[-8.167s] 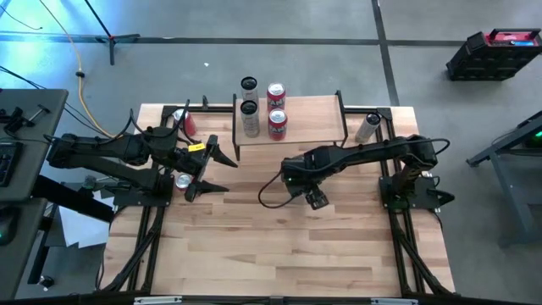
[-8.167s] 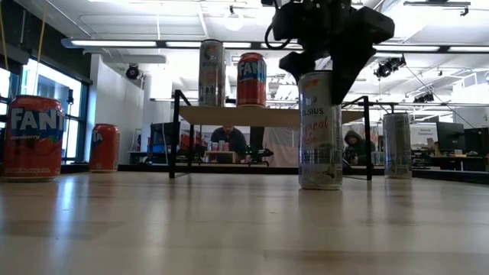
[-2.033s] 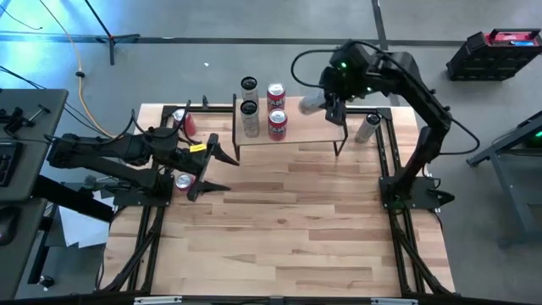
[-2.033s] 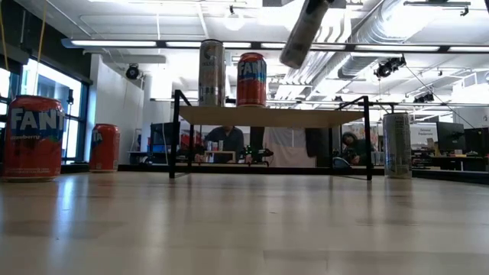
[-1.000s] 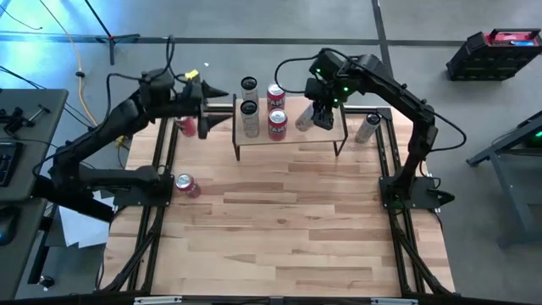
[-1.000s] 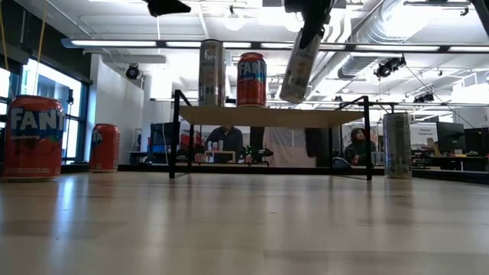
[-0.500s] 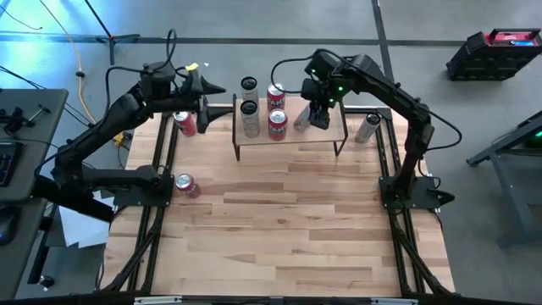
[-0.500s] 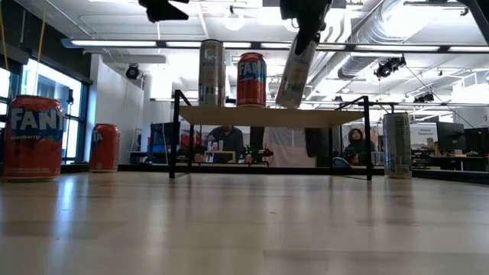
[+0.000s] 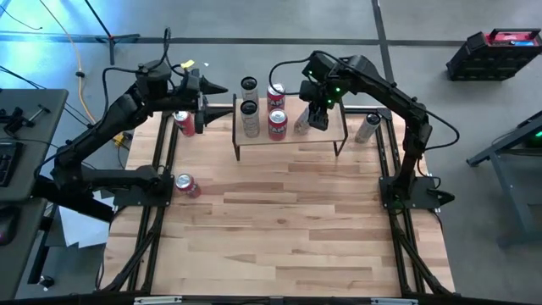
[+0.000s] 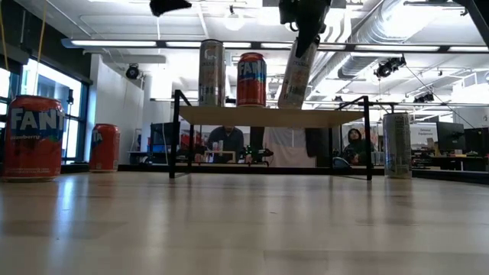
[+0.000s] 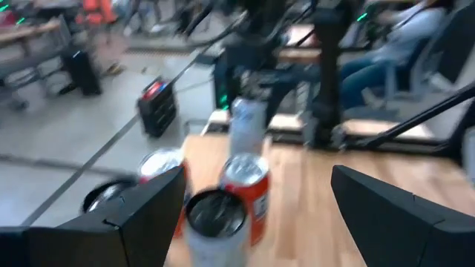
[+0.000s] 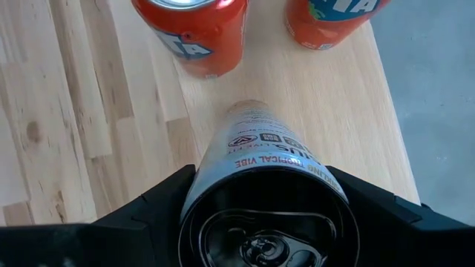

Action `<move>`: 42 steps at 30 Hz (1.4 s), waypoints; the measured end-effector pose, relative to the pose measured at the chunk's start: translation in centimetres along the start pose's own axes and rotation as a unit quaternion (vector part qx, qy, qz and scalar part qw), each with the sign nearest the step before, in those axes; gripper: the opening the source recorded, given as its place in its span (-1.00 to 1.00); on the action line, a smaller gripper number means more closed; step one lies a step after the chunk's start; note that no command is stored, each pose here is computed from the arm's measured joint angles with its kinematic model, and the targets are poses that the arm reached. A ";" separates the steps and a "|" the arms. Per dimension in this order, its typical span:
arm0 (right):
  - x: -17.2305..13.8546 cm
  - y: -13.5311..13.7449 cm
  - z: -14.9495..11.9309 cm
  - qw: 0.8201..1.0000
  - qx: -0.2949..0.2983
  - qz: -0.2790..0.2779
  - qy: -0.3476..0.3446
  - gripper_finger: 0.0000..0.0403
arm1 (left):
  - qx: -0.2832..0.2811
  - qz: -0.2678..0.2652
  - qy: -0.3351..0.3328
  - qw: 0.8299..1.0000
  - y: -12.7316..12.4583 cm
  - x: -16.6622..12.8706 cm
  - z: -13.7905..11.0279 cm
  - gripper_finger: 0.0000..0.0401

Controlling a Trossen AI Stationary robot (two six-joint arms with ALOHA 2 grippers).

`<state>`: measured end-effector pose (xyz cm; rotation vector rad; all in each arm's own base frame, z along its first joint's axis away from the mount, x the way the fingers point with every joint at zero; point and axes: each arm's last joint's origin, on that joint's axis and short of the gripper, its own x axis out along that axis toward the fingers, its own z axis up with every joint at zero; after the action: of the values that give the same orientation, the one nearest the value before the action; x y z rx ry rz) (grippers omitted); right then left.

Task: Place canned beverage on shelf
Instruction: Put the white yellow soda can on the shelf

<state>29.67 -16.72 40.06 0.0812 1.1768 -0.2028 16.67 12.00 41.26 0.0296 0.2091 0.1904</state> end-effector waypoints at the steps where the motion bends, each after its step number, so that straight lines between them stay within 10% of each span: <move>1: 0.0 0.0 0.0 1.000 0.003 0.000 0.000 0.29 | -0.001 -0.009 -0.012 1.000 0.0 0.0 0.2 0.64; 29: -0.1 -0.3 0.7 0.998 0.007 -0.054 -0.024 0.65 | 0.016 -0.018 -0.046 0.999 0.0 -0.1 0.9 0.64; 42: -2.9 2.2 -1.7 0.996 0.063 -0.058 -0.004 0.65 | 0.027 -0.046 0.048 0.997 -0.6 0.0 -1.1 0.64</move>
<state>27.49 -13.96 42.01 0.1230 1.1611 -0.3809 16.56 11.42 40.15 0.0646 0.3105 0.0946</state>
